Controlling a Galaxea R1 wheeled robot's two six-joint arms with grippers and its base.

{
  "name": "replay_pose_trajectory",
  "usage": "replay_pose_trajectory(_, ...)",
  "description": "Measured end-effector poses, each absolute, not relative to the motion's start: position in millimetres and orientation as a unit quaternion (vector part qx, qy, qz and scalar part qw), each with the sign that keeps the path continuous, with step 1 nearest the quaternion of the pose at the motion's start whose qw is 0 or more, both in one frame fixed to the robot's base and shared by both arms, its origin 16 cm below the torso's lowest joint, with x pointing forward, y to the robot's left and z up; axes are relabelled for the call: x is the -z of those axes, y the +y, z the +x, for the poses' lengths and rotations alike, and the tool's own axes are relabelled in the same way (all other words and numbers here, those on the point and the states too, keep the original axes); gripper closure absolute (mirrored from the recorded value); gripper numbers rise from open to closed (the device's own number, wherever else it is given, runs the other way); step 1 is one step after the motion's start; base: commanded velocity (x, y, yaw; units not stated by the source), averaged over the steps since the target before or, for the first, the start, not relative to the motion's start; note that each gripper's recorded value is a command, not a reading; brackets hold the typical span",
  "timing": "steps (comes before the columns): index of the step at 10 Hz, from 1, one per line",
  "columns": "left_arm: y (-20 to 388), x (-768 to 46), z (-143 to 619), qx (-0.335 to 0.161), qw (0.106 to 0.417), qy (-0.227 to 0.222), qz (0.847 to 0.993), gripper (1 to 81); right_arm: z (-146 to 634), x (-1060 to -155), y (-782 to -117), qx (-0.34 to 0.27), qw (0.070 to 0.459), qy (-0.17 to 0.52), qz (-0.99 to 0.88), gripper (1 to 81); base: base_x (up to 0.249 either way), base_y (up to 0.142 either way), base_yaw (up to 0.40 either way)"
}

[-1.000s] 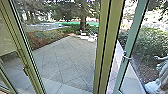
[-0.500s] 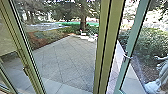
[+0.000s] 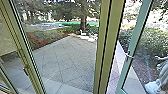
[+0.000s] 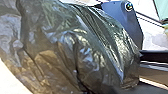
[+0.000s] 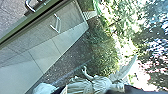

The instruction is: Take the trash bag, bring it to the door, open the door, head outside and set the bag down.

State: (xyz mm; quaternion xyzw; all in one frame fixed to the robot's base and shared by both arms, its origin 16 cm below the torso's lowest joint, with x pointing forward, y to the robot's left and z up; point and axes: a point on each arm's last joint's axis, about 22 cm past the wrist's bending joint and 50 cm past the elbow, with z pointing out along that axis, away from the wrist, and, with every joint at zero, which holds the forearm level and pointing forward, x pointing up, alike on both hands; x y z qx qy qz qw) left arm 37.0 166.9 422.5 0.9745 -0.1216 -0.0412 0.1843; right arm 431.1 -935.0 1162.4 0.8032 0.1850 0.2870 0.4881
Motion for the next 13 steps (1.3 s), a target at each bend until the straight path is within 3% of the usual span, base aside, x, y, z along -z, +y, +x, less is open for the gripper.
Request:
replay_pose_trajectory(2, 167, -423, 36, 0.042, 0.184, -0.122, 0.974, 81.1, 419, -1178, -950, -0.281, 0.524, 0.191, 0.781, 1.0, 0.000, 0.000, 0.000)
replay_pose_trajectory(13, 168, -422, 36, 0.047, 0.183, -0.123, 0.974, 81.1, 320, -1188, -1010, -0.243, 0.569, 0.137, 0.774, 1.0, 0.000, 0.000, 0.000)
